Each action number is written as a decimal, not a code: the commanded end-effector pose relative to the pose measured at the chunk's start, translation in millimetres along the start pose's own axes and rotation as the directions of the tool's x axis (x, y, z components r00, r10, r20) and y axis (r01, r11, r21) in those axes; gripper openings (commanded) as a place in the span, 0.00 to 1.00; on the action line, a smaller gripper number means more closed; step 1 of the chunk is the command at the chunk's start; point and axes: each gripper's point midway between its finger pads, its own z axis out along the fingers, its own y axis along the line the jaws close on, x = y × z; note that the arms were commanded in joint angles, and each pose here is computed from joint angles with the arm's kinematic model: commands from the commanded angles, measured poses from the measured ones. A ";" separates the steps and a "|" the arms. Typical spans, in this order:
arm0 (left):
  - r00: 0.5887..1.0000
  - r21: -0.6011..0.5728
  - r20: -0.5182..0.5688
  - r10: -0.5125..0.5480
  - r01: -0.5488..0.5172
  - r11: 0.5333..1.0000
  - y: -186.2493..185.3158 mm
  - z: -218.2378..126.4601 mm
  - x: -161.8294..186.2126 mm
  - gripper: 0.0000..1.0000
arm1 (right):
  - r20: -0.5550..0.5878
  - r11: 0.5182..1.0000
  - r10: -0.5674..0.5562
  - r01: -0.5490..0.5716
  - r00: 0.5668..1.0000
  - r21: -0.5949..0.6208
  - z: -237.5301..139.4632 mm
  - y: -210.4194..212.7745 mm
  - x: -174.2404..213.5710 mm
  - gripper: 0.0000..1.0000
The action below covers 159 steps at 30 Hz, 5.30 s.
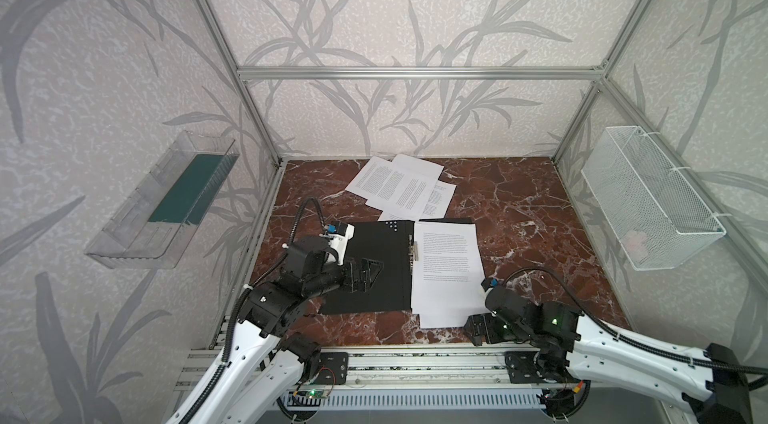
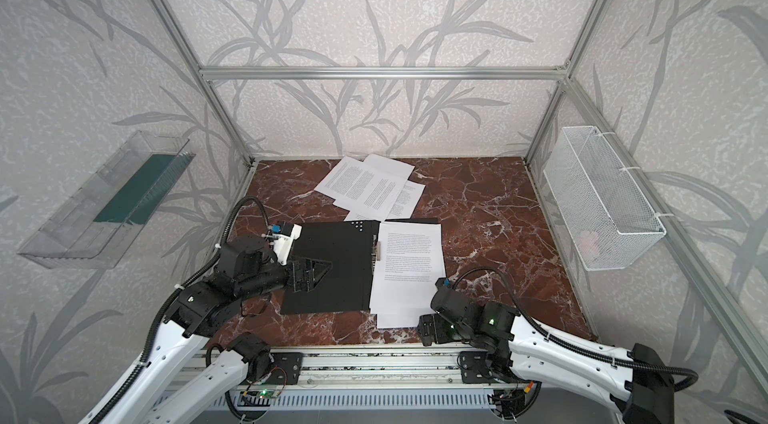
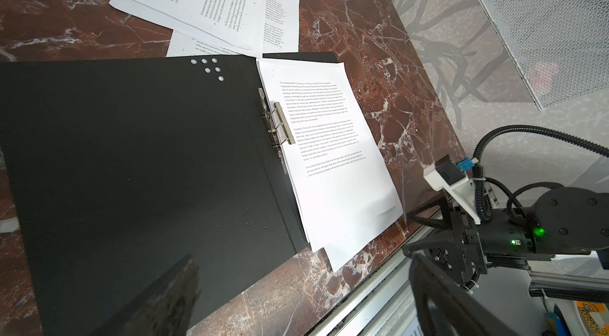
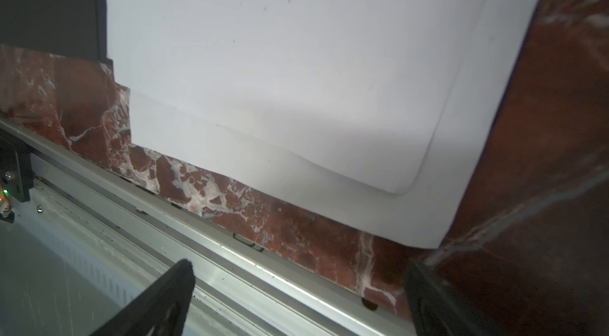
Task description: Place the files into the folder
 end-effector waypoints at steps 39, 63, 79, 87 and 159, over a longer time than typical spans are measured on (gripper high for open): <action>1.000 -0.031 0.007 0.002 -0.002 1.000 7.0 1.0 0.1 0.99 | 0.088 1.000 -0.005 0.003 0.996 0.017 39.4 9.0 -20.2 0.99; 1.000 -0.028 0.009 0.003 -0.003 1.000 6.4 0.2 0.3 0.99 | 0.104 1.000 -0.023 0.024 0.994 -0.008 37.1 19.1 -40.5 0.99; 1.000 -0.030 0.011 0.003 -0.002 1.000 6.7 -0.1 0.3 0.99 | 0.113 1.000 -0.021 0.023 0.993 -0.016 38.2 23.8 -55.7 0.99; 1.000 -0.029 0.012 0.003 -0.002 1.000 6.4 -0.4 0.2 0.99 | 0.105 0.999 -0.026 0.030 0.994 -0.040 40.6 30.2 -61.5 0.99; 0.863 0.013 -0.505 0.008 -0.001 1.000 -17.0 212.5 109.8 0.99 | 0.258 0.974 0.201 -0.163 0.945 -0.160 9.1 -31.5 -179.4 0.99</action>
